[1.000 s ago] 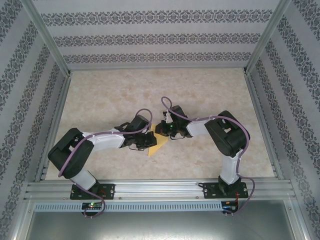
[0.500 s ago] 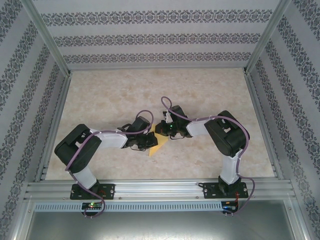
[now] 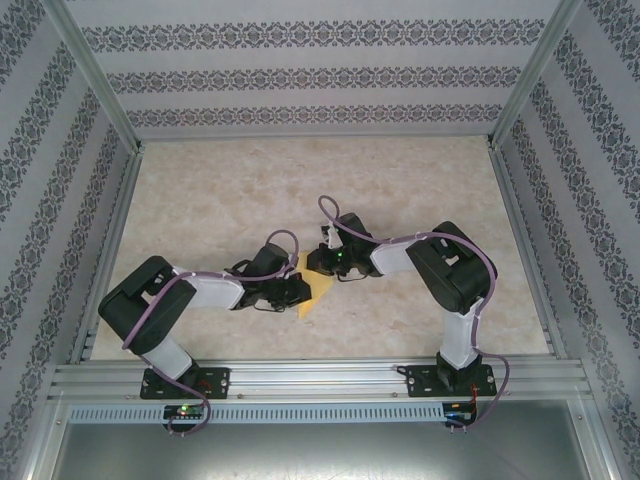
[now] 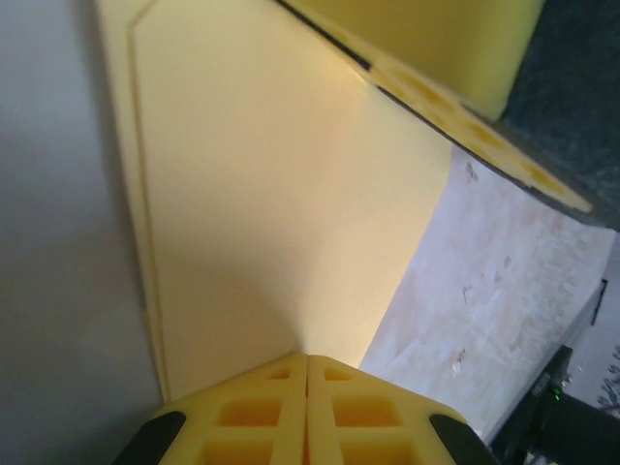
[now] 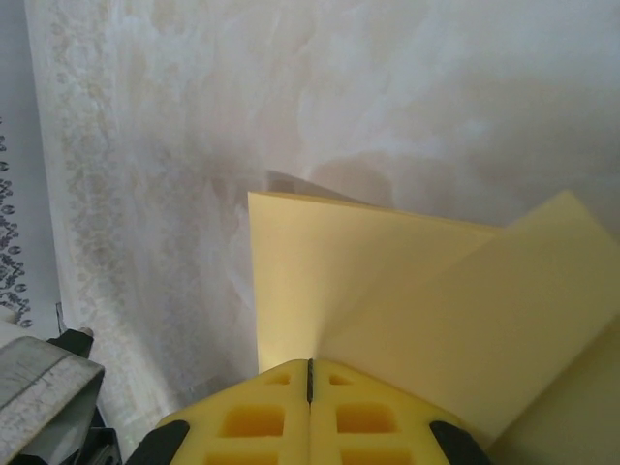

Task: Fold a paper plane with a square sheet of paper (pick it up from the middle)
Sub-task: Fourth fold the wing at the center of the table.

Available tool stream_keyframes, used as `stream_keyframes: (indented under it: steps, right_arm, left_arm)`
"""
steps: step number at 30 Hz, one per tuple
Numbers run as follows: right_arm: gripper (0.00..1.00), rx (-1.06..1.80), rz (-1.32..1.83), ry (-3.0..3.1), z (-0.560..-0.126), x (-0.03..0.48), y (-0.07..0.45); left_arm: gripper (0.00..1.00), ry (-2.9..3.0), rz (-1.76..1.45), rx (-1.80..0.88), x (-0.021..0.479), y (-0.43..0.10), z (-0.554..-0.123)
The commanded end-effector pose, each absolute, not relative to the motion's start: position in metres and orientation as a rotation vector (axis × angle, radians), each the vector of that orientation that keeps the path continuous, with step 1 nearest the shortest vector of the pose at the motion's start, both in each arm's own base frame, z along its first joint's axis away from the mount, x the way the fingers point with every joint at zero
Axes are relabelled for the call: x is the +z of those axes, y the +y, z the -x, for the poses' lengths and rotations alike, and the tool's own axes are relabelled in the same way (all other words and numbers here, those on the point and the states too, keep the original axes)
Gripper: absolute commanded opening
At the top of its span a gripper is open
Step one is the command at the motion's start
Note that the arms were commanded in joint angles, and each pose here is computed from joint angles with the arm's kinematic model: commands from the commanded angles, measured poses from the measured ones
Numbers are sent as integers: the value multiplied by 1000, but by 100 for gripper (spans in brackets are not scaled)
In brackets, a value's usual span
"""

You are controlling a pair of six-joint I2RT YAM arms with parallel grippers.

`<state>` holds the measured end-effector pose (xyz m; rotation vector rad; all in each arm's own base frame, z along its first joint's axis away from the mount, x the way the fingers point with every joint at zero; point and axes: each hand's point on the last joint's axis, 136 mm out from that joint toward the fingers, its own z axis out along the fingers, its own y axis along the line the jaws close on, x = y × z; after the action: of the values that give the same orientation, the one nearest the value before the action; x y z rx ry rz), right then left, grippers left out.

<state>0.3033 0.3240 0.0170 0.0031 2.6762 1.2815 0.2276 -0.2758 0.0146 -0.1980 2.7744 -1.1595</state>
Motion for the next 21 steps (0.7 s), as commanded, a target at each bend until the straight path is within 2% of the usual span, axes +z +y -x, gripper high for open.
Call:
stream_keyframes:
  steps: [1, 21]
  right_arm:
    - [5, 1050, -129, 2835, -292, -37, 292]
    - [5, 1042, -153, 2835, -296, -40, 286]
  left_arm:
    - [10, 3073, 250, -1108, -28, -250, -162]
    - [12, 3171, 29, -1135, -19, -242, -112]
